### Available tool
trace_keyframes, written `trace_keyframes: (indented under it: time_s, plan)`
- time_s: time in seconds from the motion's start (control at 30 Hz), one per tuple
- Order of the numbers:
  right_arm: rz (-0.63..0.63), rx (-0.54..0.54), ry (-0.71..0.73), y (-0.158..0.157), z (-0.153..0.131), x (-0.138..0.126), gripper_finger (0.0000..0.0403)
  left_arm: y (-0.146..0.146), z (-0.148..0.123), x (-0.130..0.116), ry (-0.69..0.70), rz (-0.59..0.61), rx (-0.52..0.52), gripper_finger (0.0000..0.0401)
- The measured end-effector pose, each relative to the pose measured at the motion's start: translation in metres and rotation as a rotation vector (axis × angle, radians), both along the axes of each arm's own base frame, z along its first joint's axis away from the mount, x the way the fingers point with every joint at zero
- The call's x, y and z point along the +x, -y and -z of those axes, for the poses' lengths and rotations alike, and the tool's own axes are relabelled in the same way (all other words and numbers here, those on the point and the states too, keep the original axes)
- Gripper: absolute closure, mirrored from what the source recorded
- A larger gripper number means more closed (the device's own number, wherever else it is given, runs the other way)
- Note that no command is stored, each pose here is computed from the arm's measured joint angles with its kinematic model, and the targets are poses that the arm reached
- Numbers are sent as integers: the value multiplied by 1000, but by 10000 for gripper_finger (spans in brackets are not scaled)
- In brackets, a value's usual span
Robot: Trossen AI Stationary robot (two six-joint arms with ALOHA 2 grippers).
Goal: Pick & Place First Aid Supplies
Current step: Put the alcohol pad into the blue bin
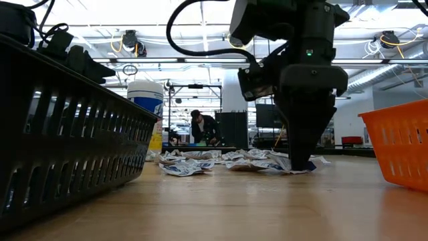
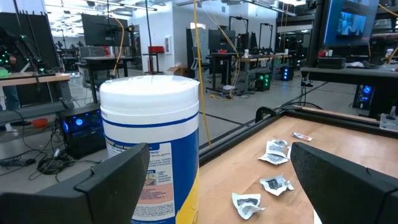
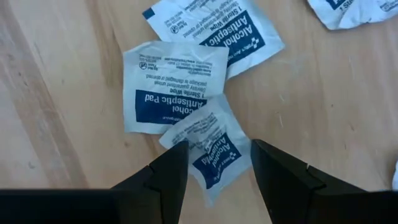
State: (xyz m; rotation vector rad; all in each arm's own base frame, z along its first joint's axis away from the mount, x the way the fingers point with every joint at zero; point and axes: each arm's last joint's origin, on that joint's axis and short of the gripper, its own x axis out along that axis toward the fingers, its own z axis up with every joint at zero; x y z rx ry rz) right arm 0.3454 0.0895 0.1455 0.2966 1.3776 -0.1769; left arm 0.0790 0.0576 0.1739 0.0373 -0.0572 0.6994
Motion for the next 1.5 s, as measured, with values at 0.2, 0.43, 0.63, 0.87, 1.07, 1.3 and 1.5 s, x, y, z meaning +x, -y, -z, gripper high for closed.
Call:
trace_keyframes:
  time_s: [0.2, 0.43, 0.63, 0.87, 1.07, 1.3, 1.5]
  plan:
    - [11, -1, -5, 0, 0, 0, 303, 0, 0, 0, 0, 0, 0, 4]
    - [37, 27, -14, 0, -3, -2, 392, 0, 0, 0, 0, 0, 0, 4]
    - [132, 83, 9, 7, -31, -10, 399, 0, 0, 0, 0, 0, 0, 4]
    - [388, 145, 64, 13, -64, -21, 399, 0, 0, 0, 0, 0, 0, 4]
    - [679, 183, 56, 16, -81, -34, 400, 0, 0, 0, 0, 0, 0, 4]
    - [949, 179, -67, -5, -83, -59, 401, 0, 0, 0, 0, 0, 0, 4]
    - [1039, 158, -127, -32, -81, -76, 402, 0, 0, 0, 0, 0, 0, 4]
